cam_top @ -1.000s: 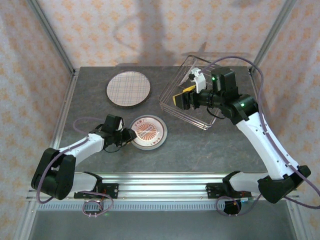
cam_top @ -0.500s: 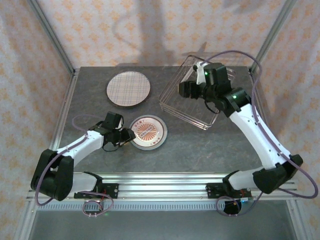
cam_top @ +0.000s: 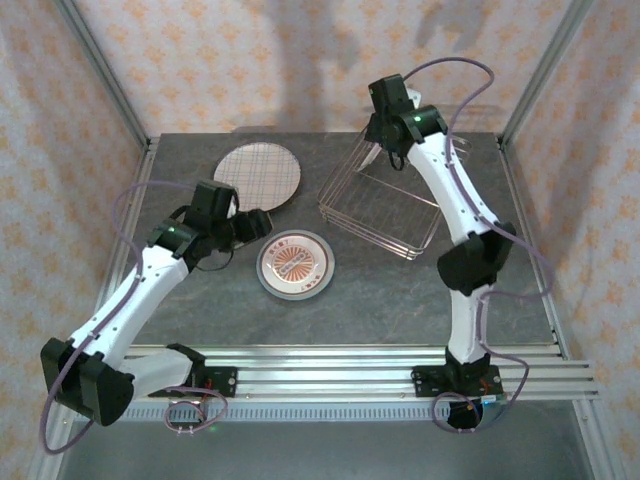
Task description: Unload the plates from the dish rack
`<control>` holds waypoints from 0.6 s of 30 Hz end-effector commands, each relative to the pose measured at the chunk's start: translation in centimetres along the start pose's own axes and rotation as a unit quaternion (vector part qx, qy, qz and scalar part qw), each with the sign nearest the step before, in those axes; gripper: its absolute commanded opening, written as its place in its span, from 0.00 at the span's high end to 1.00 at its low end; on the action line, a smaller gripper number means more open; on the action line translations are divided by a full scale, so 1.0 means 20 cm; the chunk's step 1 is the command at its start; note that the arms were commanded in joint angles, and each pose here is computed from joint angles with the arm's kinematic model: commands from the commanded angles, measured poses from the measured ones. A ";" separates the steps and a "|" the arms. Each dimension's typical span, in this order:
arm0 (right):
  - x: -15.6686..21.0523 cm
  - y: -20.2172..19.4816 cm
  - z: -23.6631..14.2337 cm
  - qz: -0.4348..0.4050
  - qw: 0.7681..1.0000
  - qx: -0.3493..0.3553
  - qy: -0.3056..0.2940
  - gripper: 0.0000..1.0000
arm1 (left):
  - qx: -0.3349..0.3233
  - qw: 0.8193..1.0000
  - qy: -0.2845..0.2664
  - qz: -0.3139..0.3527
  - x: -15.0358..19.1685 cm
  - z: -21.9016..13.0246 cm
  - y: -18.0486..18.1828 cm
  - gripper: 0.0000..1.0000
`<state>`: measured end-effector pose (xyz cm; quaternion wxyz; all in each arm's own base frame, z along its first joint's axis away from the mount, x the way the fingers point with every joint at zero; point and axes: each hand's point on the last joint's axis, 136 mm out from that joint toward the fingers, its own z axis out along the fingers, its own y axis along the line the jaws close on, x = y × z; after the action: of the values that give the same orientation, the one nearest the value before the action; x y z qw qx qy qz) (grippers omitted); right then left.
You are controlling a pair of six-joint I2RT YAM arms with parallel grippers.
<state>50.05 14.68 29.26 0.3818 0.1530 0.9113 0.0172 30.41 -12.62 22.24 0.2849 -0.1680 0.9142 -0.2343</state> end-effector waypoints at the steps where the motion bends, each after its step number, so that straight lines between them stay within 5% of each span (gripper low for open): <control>1: -0.03 -0.03 0.09 0.033 0.999 0.011 0.010 0.35 | 0.007 0.999 -0.035 0.026 -0.09 -0.16 -0.09 0.34; 10: -0.02 0.07 0.41 0.041 0.998 -0.029 0.025 0.38 | 0.141 0.977 -0.145 0.064 -0.29 -0.56 -0.44 0.29; 18: -0.01 0.08 0.59 0.048 0.998 -0.036 0.029 0.43 | 0.204 0.954 -0.208 0.074 -0.33 -0.81 -0.53 0.27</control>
<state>57.34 15.38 20.21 0.3352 0.1751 0.9239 0.0581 28.13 -12.96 39.75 0.4809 -0.1029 0.8028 -0.3372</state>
